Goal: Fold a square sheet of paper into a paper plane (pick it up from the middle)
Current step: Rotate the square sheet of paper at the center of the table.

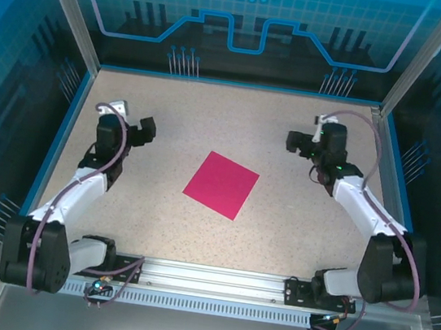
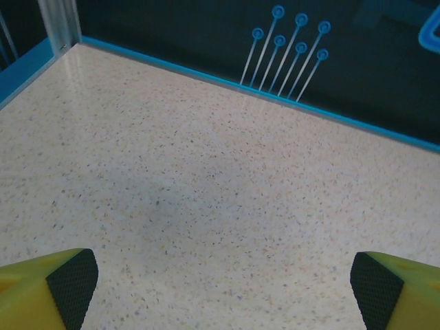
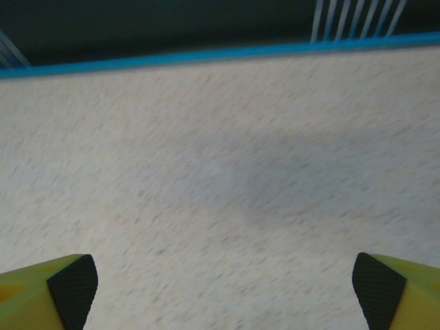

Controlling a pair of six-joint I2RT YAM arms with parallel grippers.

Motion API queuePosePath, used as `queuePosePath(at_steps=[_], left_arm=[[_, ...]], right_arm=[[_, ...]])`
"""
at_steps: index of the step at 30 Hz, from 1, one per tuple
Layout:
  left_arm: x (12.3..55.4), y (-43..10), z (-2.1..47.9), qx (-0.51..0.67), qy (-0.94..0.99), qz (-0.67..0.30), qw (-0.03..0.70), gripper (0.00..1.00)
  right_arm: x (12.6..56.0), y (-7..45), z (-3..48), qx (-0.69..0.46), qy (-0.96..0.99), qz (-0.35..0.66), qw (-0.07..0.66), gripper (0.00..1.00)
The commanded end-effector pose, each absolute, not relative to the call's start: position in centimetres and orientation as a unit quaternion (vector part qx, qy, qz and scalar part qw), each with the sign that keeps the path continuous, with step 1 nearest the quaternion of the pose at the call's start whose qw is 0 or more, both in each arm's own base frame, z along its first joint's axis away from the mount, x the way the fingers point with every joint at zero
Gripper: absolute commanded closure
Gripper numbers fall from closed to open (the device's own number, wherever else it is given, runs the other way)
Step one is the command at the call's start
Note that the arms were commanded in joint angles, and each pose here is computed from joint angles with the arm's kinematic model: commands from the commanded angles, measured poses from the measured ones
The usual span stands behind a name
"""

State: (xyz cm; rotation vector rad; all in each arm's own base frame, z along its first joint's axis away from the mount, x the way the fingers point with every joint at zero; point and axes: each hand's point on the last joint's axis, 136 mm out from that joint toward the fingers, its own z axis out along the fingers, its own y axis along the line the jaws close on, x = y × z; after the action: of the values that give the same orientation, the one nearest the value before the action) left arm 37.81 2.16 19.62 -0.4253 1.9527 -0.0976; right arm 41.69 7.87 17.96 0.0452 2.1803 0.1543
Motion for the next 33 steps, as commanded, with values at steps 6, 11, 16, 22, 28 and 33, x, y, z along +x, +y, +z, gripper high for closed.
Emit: queuePosePath(at_steps=[6, 11, 16, 22, 28, 33], left_arm=[[33.6, 2.2, 20.8, -0.243, 0.86, -0.049, 0.446, 0.01], [32.3, 1.1, 21.5, -0.228, 0.873, -0.07, 0.425, 0.01], [31.8, 0.7, 20.7, -0.21, 0.885, -0.072, 0.41, 0.02], [32.3, 0.0, 20.4, -0.199, 0.892, -0.084, 0.398, 0.01], [32.2, 0.1, 20.2, -0.198, 0.894, -0.082, 0.394, 0.02], [32.2, 0.0, 20.2, -0.2, 0.894, -0.083, 0.393, 0.02]], right_arm=[[38.3, 19.8, 11.9, -0.078, 0.949, 0.079, 0.294, 0.01], [36.8, 26.1, 9.0, -0.175, 0.953, 0.069, 0.238, 0.01], [35.5, 30.5, 6.6, -0.218, 0.952, 0.094, 0.193, 0.01], [35.0, 33.6, 4.8, -0.213, 0.954, 0.144, 0.154, 0.02], [35.8, 33.4, 2.8, -0.187, 0.963, 0.14, 0.132, 0.02], [36.1, 30.4, 0.9, -0.134, 0.978, 0.123, 0.103, 0.02]])
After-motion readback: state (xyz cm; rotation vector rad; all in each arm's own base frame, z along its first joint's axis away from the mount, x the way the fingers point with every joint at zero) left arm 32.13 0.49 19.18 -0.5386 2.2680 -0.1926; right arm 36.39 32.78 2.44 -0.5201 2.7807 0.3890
